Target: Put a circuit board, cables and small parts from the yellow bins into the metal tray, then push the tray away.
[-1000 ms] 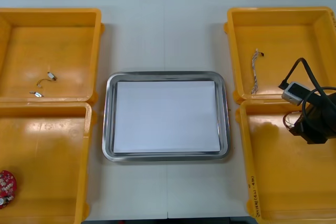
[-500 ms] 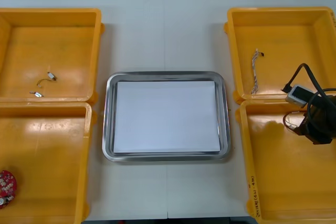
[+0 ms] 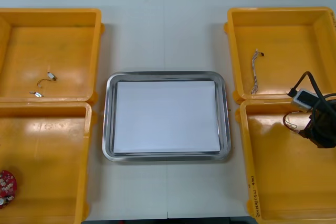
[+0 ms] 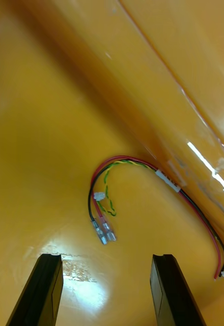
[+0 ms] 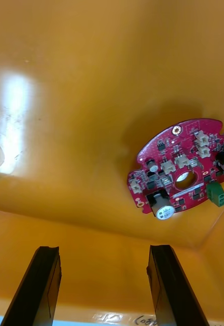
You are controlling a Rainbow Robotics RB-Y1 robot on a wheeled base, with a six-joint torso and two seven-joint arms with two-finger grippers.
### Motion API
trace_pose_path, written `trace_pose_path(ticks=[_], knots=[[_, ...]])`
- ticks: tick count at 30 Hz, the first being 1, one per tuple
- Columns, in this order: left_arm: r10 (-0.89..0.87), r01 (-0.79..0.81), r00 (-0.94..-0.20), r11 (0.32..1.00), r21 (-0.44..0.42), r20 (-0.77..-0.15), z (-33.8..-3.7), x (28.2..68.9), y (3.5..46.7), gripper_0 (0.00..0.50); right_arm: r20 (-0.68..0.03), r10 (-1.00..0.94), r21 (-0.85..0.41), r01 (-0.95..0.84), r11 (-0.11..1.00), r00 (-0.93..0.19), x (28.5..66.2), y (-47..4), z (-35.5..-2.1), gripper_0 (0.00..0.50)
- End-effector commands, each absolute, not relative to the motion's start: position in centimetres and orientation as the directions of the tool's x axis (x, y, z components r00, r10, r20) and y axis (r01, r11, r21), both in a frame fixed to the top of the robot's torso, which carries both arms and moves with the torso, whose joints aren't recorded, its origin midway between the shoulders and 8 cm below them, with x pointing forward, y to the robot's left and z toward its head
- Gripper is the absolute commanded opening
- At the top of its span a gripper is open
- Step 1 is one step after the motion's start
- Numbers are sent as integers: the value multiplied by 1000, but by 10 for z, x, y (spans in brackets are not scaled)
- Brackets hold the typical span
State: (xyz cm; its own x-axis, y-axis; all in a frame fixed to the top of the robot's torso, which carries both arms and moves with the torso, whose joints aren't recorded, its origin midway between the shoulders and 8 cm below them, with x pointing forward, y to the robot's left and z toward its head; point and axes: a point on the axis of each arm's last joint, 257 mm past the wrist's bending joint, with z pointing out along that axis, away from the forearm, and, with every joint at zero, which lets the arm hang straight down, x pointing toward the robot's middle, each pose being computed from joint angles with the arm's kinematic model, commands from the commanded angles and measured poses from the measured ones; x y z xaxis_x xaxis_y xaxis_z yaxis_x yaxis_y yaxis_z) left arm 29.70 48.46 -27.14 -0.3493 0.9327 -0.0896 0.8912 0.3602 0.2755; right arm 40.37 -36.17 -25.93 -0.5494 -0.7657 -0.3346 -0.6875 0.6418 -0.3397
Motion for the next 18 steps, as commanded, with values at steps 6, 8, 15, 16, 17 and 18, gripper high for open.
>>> trace_pose_path(ticks=[6,8,15,16,17,18], knots=[[895,856,-426,445,264,-130,-312,276,479,500,-258,-826,-417,-713,564,-502,404,-375,-268,500],[891,851,-432,453,264,-138,-315,274,478,500,-251,-830,-426,-713,557,-498,405,-374,-271,500],[878,834,-453,478,275,-154,-327,268,477,500,-233,-832,-416,-722,553,-504,401,-374,-286,500],[877,833,-455,480,275,-155,-328,267,477,500,-238,-829,-411,-721,558,-505,402,-374,-288,500],[877,831,-455,481,278,-156,-329,267,477,500,-245,-826,-405,-721,563,-507,402,-374,-290,500],[873,827,-461,487,282,-158,-331,266,478,500,-266,-817,-391,-718,576,-511,404,-373,-293,500]])
